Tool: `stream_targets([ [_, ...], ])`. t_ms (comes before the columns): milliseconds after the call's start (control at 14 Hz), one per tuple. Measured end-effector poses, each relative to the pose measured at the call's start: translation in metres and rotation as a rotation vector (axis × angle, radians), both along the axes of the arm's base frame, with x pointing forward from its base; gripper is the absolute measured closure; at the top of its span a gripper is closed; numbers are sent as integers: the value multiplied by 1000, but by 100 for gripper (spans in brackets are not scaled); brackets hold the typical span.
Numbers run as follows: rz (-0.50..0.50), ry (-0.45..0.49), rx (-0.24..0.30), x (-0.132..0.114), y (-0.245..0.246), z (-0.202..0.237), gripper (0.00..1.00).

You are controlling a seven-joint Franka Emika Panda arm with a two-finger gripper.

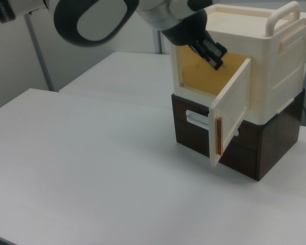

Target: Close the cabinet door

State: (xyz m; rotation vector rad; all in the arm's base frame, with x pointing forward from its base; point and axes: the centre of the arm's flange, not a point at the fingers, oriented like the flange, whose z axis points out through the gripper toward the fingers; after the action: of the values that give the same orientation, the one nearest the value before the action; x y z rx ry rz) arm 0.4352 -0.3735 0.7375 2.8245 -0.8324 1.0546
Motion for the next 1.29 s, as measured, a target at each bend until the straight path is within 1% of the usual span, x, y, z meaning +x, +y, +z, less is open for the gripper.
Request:
stream_targets([
  [357,17,37,-49,-16,-25,-10,99],
  [571,78,82,-95,-17,-32,-23,99],
  [714,108,129,-124,-10,-35,-36,99],
  [1143,131,239,-170,5,-32,-61,99],
  [1286,157,249,-171,15,-22,-66,99],
])
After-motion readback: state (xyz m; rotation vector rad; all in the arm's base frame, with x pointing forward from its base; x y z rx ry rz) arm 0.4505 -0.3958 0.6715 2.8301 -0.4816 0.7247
